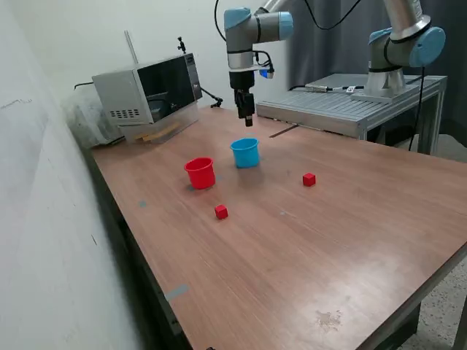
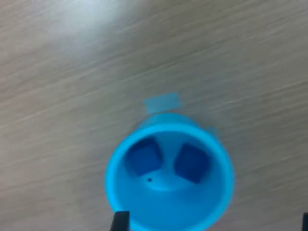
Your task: Place red objects in the red bin, and blue objects in the blue bin.
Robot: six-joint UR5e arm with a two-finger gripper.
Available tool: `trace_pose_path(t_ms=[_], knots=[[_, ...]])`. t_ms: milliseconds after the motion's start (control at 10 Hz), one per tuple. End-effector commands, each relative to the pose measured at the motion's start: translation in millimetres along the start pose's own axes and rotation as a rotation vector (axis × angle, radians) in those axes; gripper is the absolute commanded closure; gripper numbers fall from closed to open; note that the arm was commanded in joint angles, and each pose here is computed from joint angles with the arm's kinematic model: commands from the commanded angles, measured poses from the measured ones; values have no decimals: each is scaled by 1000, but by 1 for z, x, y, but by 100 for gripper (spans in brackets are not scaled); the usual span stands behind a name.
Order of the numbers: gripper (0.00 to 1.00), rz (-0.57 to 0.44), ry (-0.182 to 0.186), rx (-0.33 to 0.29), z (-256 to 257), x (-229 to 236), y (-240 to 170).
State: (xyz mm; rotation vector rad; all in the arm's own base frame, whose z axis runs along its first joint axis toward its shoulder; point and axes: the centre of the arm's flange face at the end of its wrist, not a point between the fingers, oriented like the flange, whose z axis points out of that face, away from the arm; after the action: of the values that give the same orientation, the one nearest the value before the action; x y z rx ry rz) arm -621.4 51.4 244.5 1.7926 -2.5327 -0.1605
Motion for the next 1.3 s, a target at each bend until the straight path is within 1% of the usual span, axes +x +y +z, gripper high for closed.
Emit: trace_pose_path(t_ms=[0,200,400,500,600,700,800,1000,1100,1200], knots=[[0,-81,10,-11,-31,44,-16],[0,-199,29,-39,-52,111,-49],[0,-279,45,-36,-55,155,-79],[0,-295,51,-26,-51,163,-89],[0,-305,72,-7,-42,169,-100],[0,-315,87,0,-29,175,-110],[0,-314,89,-8,-17,176,-114],[0,-323,87,9,14,185,-114],[0,-324,83,27,36,187,-112],[0,-325,83,28,49,189,-111]])
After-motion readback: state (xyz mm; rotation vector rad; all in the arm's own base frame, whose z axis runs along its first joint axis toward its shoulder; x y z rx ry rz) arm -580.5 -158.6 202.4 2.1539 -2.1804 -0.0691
